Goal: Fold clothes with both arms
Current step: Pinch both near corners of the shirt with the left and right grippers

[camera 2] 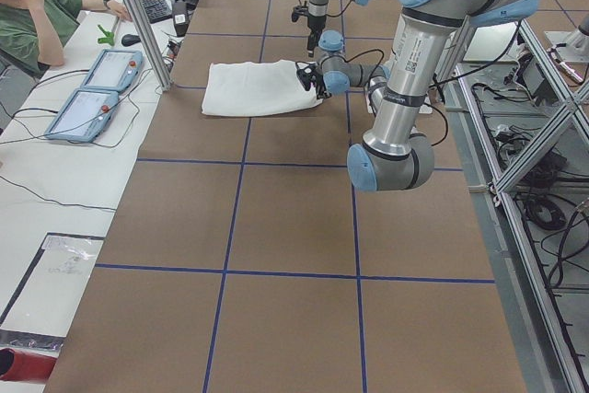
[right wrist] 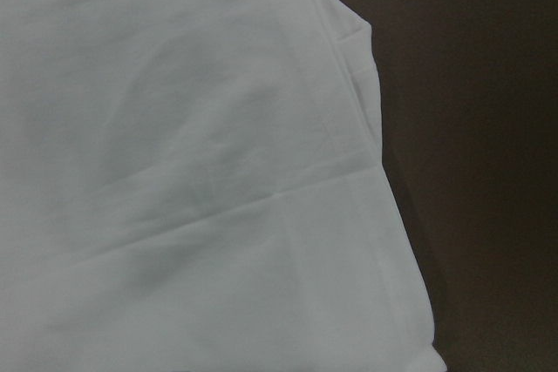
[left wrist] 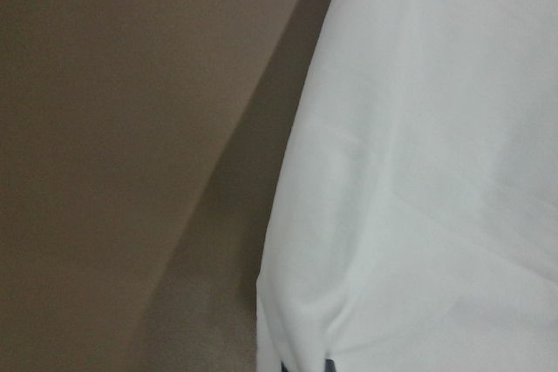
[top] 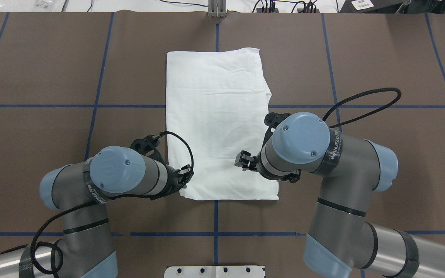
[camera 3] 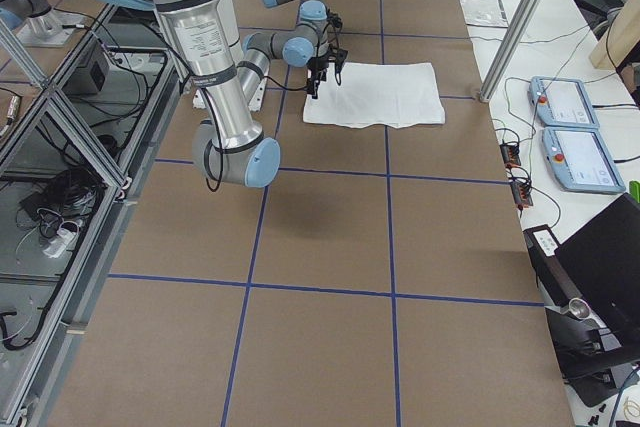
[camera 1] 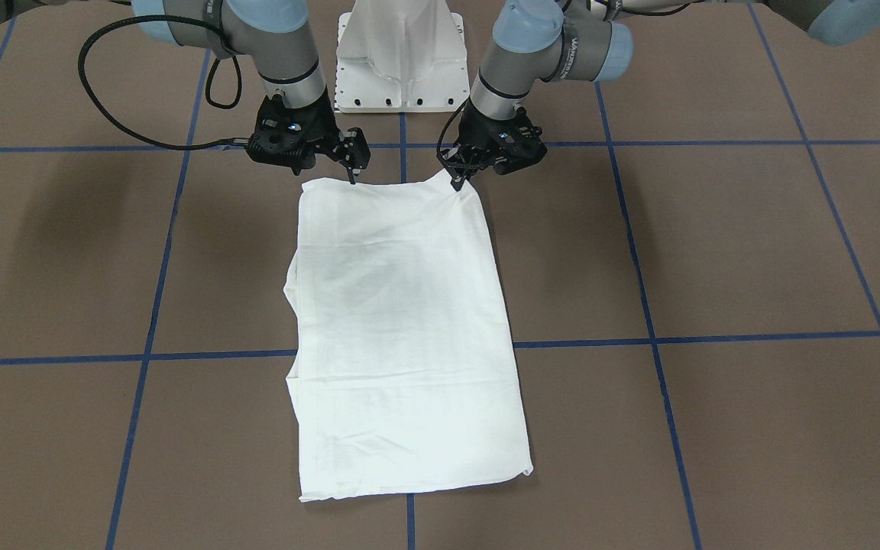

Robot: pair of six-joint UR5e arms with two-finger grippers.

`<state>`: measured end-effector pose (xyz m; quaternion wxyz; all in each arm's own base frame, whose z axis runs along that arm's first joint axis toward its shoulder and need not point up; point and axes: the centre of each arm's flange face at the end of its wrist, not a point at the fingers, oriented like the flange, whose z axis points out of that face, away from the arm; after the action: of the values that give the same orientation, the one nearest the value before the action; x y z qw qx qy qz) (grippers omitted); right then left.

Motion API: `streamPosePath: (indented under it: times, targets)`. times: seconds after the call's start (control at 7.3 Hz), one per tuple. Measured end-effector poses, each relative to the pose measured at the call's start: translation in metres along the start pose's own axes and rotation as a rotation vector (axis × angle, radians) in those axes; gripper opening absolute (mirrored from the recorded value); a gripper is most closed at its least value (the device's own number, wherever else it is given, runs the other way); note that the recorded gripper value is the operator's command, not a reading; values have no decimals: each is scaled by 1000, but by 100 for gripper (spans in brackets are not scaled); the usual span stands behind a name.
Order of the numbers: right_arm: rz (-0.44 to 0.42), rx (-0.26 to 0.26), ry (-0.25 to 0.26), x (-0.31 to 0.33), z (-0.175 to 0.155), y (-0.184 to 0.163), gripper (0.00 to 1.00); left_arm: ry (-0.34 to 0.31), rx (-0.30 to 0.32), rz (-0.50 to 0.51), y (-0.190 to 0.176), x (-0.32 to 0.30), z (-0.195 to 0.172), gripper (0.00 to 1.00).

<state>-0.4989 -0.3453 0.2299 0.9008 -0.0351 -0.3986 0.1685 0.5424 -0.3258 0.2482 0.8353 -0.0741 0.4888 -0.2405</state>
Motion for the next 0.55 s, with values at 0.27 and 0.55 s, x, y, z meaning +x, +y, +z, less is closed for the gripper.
streamPosePath:
  times: [0.27, 0.55]
  targets:
    - [138, 30, 39, 1, 24, 7, 100, 2, 0, 1, 0, 0, 0, 0]
    - [176, 42, 76, 4, 43, 15, 100, 7, 1, 2, 1, 1, 0, 0]
